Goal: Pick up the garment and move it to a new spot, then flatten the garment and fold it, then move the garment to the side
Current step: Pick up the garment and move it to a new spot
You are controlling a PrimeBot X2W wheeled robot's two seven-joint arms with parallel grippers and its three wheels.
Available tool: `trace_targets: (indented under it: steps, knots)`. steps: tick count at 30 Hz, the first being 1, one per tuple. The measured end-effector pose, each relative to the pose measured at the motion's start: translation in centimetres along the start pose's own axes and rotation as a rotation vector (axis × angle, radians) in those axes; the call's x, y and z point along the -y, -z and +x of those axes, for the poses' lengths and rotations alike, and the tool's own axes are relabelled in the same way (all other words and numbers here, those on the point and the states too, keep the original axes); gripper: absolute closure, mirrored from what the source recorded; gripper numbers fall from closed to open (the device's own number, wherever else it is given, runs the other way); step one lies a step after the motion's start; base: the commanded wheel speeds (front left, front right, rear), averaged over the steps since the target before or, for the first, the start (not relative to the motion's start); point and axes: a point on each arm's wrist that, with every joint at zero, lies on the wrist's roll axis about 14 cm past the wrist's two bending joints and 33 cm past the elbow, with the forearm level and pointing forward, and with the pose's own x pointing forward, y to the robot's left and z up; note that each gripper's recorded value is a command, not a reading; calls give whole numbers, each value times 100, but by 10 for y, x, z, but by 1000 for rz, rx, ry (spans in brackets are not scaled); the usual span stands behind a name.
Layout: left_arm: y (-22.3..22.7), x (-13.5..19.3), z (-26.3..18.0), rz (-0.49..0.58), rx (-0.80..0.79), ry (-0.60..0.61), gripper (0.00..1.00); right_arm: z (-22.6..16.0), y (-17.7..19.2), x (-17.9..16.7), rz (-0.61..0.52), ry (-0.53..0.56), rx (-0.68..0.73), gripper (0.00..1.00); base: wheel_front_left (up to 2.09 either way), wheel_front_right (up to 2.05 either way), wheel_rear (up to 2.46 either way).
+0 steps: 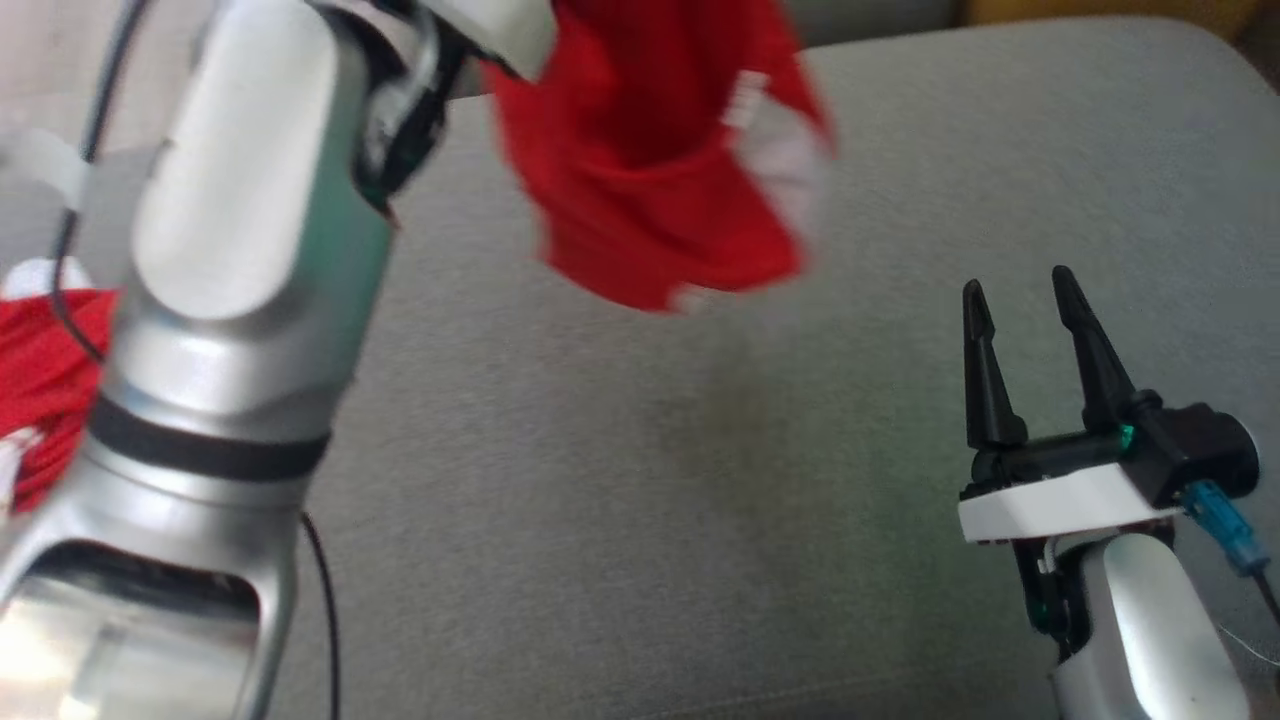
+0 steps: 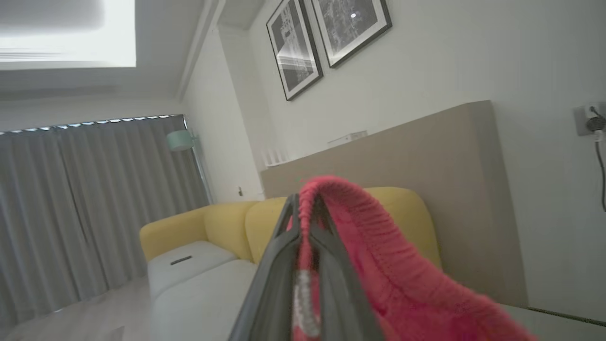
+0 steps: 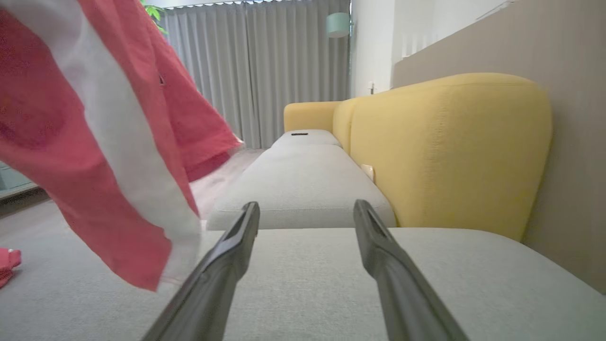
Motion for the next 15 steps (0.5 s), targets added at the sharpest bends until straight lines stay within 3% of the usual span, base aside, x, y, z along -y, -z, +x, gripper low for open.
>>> trace_targets:
  steps: [4,9,12,15]
  knots:
    - [60,31,-12,-114,-112,42,100,-4,9,12,6,37,-27,0,0,0,0]
    - [172,66,-75,-303,-370,-14,100,-7,24,19,2,58,-73,0,0,0,0]
    - [221,84,-117,-355,-509,-47,100,-6,32,19,1,56,-97,0,0,0,0]
    - [242,89,-138,-363,-576,-69,100,-5,36,19,2,57,-107,0,0,0,0]
